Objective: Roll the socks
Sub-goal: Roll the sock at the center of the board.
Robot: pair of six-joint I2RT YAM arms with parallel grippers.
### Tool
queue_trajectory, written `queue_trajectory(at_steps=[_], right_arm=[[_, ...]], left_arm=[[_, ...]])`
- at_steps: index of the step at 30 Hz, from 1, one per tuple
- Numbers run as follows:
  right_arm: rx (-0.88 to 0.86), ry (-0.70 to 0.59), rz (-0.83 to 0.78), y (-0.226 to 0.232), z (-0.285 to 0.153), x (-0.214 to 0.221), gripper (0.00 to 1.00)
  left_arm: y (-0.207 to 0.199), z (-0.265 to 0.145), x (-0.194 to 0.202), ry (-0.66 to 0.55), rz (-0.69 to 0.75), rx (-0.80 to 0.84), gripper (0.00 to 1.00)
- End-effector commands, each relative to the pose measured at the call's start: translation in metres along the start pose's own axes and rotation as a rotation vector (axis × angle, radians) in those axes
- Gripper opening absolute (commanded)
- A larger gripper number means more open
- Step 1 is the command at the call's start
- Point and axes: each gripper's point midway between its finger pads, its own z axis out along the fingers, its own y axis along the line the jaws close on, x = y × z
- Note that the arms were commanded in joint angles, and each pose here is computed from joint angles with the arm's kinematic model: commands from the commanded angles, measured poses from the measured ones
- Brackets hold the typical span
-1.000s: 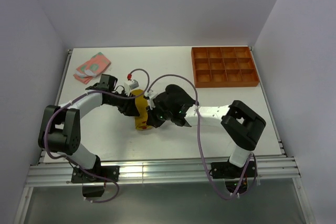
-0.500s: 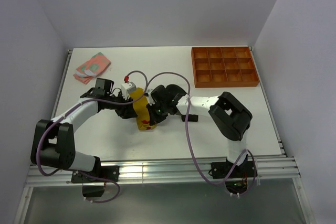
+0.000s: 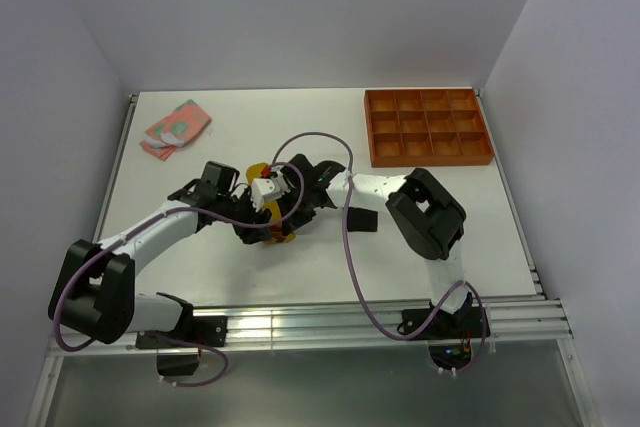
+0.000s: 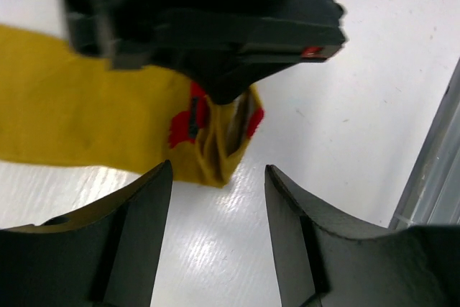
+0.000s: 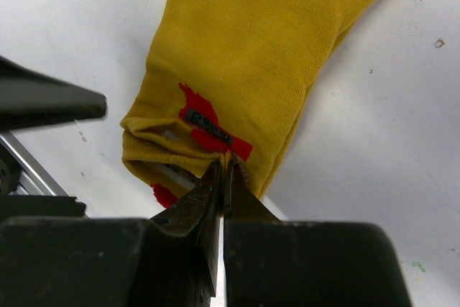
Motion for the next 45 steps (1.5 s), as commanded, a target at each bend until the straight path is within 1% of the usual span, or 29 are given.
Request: queue_trajectory(at_steps=[1,8,16,22,27,31,33,36,37,39,40,42,43,45], right_arm=[[0.012,0.029,0.01,-0.003,0.0,0.003,0.0],[0.013,0.027,0.014,-0.003,0.002,0.003,0.0],[0.018,0.019,0.017,-0.004,0.003,0.002,0.0],[0.017,0.013,0.028,-0.005,0.005,0.002,0.0],[0.01,0.005,0.04,-0.004,0.006,0.003,0.0],[0.003,-0.011,0.054,-0.003,0.007,0.002,0.0],[0.003,-0.014,0.061,-0.004,0.007,0.003,0.0],[0.001,-0.032,0.071,-0.003,0.005,0.001,0.0],[0.002,-0.04,0.071,-0.002,0.004,-0.001,0.0],[0.007,-0.049,0.076,-0.003,0.003,-0.003,0.0],[0.007,-0.053,0.075,-0.001,0.003,-0.004,0.0],[0.009,-0.063,0.08,-0.001,0.002,-0.008,0.0],[0.018,-0.077,0.085,-0.002,0.001,-0.011,0.0],[0.023,-0.09,0.093,-0.003,0.001,-0.011,0.0]], left_arm=[[0.006,0.005,-0.003,0.003,0.08,-0.026,0.6],[0.011,0.019,0.004,0.022,0.06,0.002,0.61],[0.004,0.026,0.001,-0.002,0.03,0.06,0.6],[0.002,0.031,0.004,-0.005,-0.01,0.071,0.57],[0.0,0.033,0.007,-0.005,-0.036,0.084,0.52],[-0.006,0.033,0.01,-0.01,-0.063,0.098,0.42],[-0.003,0.033,0.01,-0.017,-0.07,0.072,0.34],[-0.002,0.032,0.011,-0.002,-0.071,0.08,0.25],[-0.002,0.031,0.013,0.011,-0.082,0.091,0.2],[-0.002,0.03,0.013,0.019,-0.079,0.111,0.16],[-0.001,0.031,0.013,0.026,-0.079,0.121,0.09],[-0.003,0.029,0.018,0.05,-0.099,0.145,0.03],[0.0,0.03,0.017,0.048,-0.093,0.156,0.0],[0.001,0.026,0.024,0.069,-0.108,0.181,0.0]])
